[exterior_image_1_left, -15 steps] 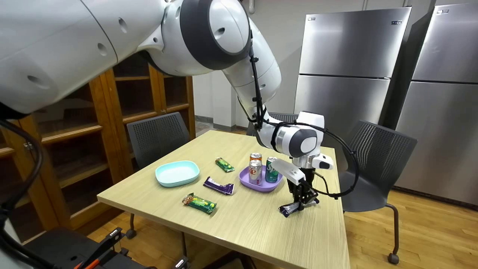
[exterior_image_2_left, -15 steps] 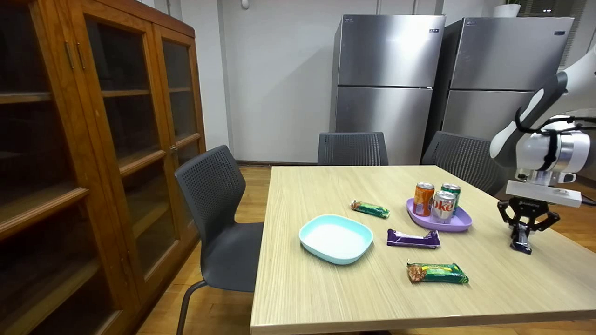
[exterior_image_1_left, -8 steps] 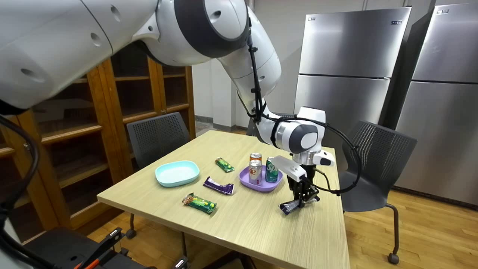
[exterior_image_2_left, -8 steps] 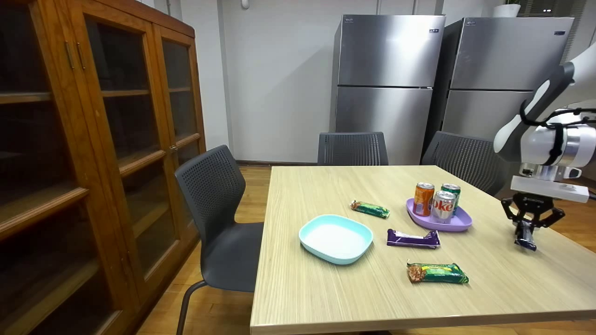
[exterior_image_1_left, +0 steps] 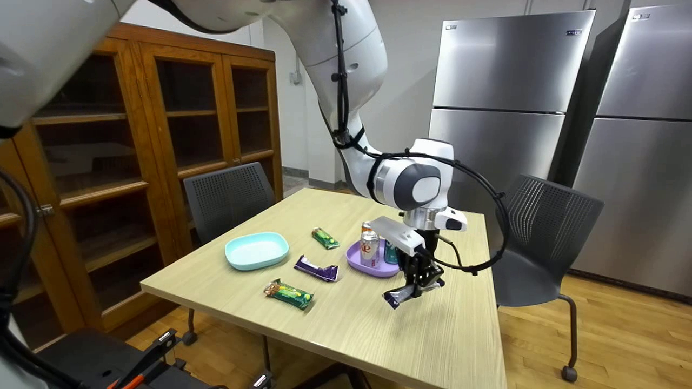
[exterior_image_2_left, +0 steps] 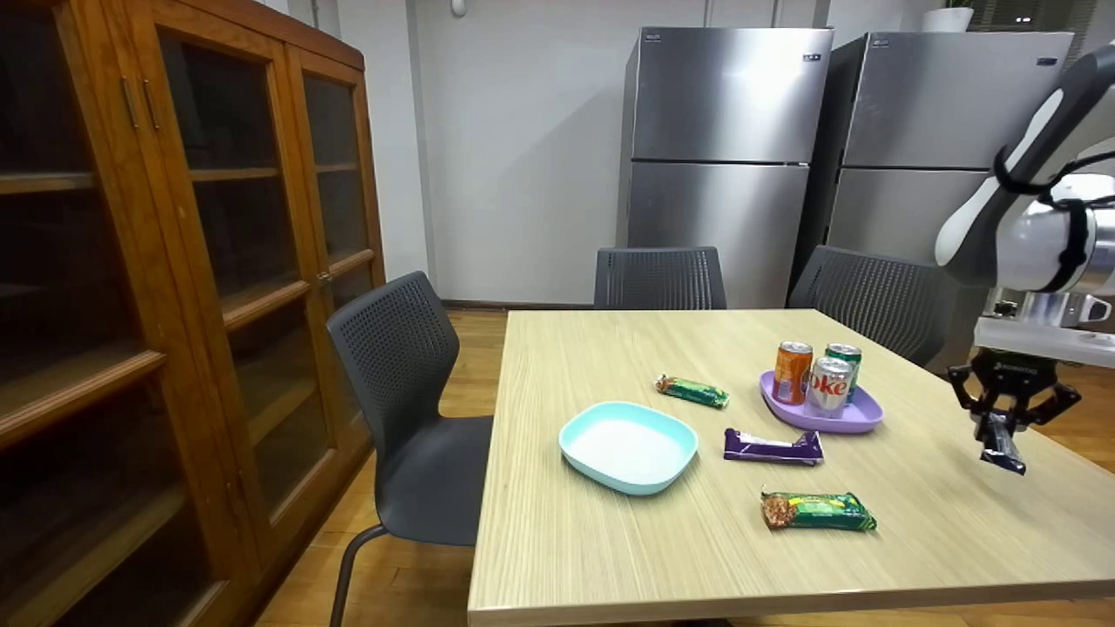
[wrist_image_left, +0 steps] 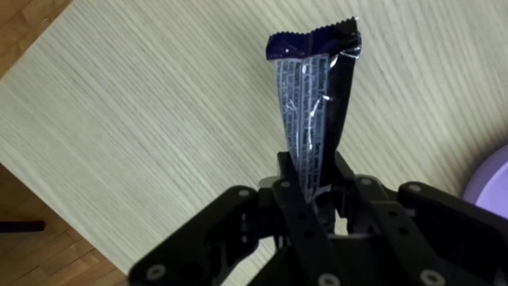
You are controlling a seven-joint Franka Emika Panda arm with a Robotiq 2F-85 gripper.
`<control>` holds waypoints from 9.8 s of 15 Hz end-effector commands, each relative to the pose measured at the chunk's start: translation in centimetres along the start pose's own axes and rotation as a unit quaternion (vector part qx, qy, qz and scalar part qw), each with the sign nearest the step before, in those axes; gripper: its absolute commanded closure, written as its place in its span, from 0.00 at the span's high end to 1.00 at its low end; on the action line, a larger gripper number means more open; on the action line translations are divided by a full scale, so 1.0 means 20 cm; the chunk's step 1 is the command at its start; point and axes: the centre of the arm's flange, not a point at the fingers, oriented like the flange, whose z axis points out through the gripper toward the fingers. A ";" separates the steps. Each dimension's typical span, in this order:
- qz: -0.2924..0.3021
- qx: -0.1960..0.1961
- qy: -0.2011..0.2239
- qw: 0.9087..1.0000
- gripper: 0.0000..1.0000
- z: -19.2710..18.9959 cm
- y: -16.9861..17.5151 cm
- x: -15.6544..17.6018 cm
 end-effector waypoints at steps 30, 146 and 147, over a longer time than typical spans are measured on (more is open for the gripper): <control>-0.413 -0.023 0.029 0.910 0.06 -0.07 -1.78 -1.36; -0.774 -0.060 0.017 0.630 0.49 0.18 -1.40 -0.62; -0.773 -0.060 0.017 0.631 0.40 0.17 -1.40 -0.62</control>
